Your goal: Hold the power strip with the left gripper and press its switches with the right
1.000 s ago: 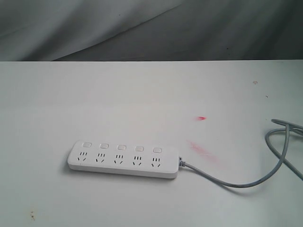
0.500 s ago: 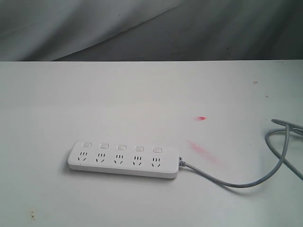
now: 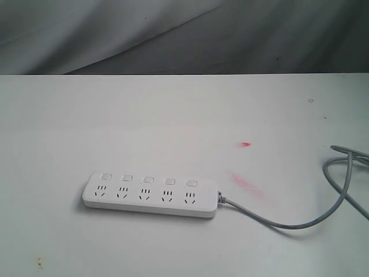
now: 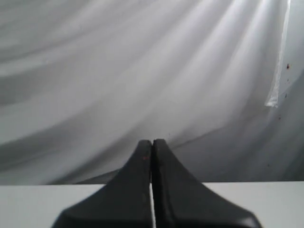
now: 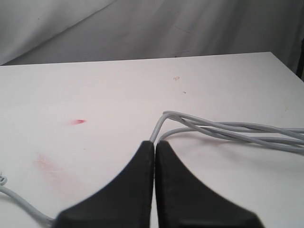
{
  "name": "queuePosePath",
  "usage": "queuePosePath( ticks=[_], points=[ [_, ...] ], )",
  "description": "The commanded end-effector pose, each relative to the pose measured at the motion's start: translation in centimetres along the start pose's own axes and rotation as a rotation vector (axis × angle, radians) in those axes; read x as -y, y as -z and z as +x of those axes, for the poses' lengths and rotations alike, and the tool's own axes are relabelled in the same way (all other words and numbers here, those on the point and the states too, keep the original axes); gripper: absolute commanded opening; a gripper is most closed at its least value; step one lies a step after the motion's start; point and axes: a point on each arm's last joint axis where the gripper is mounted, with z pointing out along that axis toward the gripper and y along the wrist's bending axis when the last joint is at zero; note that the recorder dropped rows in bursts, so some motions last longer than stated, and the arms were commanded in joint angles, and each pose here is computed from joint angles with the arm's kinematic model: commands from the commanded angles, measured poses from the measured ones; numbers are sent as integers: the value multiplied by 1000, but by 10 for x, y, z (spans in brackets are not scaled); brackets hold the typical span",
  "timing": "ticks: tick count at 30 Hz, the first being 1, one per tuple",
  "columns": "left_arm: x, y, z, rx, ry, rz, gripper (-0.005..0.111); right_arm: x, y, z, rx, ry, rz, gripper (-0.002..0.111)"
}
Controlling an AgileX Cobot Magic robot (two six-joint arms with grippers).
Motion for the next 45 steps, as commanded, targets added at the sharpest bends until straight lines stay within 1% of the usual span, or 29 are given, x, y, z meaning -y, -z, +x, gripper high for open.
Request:
queuePosePath(
  ticks=[1,2,3,4,9,12,15,17,20,23,27,30,45],
  points=[
    [-1,-15,51,-49,34,11,1,1,0,0,6,11,11,1],
    [-1,-17,61,-49,42,13,1,1,0,0,6,11,11,1],
    [-1,-22,78,-69,54,15,1,1,0,0,6,11,11,1],
    [-1,-23,89,-67,61,15,1,1,0,0,6,11,11,1],
    [-4,-28,163,-124,80,6,1,1,0,0,6,11,11,1],
    [-5,-25,197,-143,81,1,1,1,0,0,6,11,11,1],
    [-6,-22,220,-147,82,-1,1,1,0,0,6,11,11,1],
    [-7,-19,231,-139,81,-1,1,1,0,0,6,11,11,1],
    [-7,-16,231,-93,81,2,1,1,0,0,6,11,11,1],
    [-6,-14,236,-136,73,4,1,1,0,0,6,11,11,1],
    [-6,-14,236,-144,73,4,1,1,0,0,6,11,11,1],
    [-6,-13,240,-185,73,5,1,1,0,0,6,11,11,1],
    [-6,-13,240,-180,77,5,1,1,0,0,6,11,11,1]
  ],
)
